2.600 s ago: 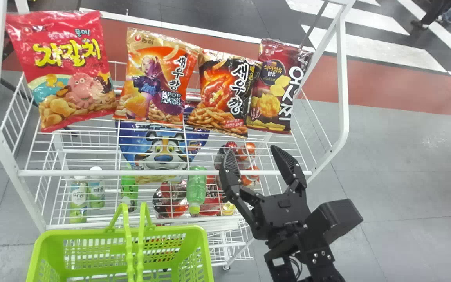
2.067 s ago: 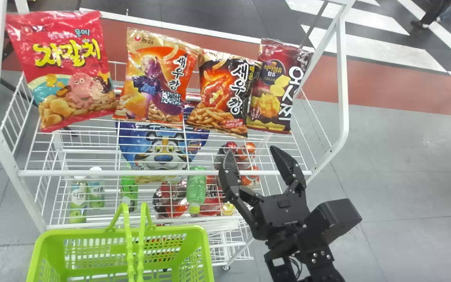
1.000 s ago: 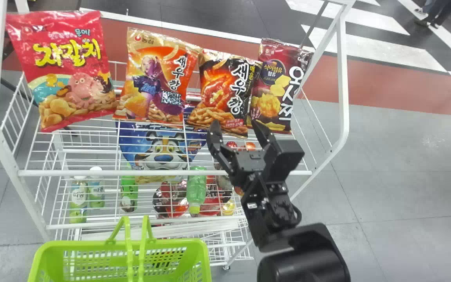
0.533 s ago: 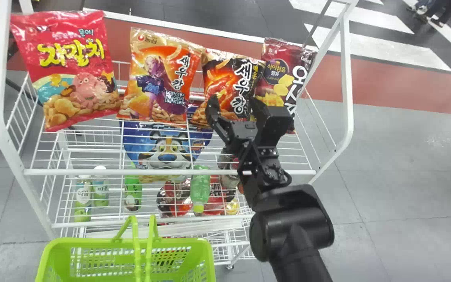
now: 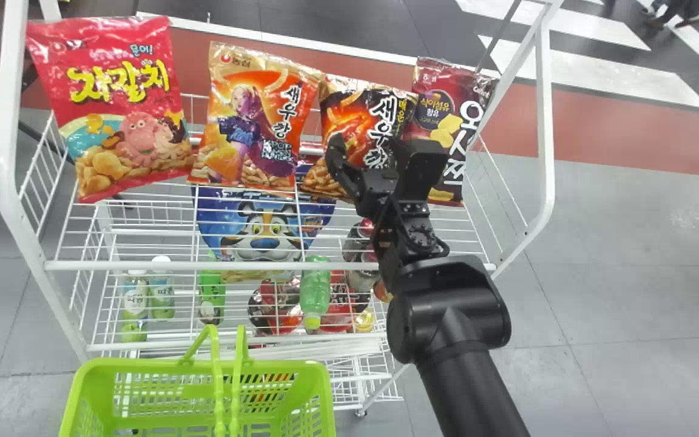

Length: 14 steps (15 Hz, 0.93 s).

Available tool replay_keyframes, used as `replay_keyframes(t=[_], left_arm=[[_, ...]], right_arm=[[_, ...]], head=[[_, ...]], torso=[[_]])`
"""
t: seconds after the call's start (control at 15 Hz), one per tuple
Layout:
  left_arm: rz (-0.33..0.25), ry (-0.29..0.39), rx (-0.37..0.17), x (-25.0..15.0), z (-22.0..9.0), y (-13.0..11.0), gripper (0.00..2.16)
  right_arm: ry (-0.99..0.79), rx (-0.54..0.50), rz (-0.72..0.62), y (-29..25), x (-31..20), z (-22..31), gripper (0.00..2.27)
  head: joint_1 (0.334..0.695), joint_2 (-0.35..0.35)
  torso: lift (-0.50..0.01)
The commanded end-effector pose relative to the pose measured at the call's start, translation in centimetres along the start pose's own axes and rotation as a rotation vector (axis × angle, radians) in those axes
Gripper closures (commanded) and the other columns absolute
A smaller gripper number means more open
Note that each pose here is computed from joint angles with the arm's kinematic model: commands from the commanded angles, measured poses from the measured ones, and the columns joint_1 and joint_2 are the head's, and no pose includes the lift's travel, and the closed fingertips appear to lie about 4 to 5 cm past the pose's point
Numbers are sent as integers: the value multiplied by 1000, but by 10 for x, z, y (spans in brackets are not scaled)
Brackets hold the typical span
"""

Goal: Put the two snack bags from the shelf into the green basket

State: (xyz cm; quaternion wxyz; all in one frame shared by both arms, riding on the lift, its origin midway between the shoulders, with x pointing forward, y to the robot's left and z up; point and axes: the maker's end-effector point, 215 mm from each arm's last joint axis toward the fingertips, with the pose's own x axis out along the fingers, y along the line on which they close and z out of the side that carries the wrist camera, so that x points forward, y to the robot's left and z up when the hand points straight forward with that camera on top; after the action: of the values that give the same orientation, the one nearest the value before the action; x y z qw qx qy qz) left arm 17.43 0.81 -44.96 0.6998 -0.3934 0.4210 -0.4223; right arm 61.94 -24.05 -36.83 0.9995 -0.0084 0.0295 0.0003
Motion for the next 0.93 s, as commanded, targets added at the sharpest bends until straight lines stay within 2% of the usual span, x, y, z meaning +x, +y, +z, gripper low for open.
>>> replay_keyframes(t=[0.0,0.13,0.2,0.27,0.33,0.4,0.53,0.87], left_arm=[[0,2,3,1,1,0,1990],[-3,2,4,2,2,0,1990],[0,2,6,2,2,1,1990],[2,2,6,2,2,1,1990],[2,2,6,2,2,1,1990],[5,2,6,2,2,2,1990],[3,3,9,1,3,1,1990],[0,5,7,1,0,-1,1990]], right_arm=[[45,-9,0,0,5,-10,194],[82,-16,6,2,5,-20,370],[111,-22,16,4,7,-27,576],[134,-21,30,7,7,-32,950],[153,-18,34,8,5,-36,1538],[143,-19,32,8,4,-32,1885],[128,-24,30,10,-1,-27,2010],[40,-9,-4,8,-32,12,2010]], head=[[695,-323],[695,-322],[695,-322],[695,-319],[695,-317],[695,-314],[695,-312],[695,-316]], torso=[[-12],[-12],[-12],[-12],[-12],[-12],[-12],[-12]])
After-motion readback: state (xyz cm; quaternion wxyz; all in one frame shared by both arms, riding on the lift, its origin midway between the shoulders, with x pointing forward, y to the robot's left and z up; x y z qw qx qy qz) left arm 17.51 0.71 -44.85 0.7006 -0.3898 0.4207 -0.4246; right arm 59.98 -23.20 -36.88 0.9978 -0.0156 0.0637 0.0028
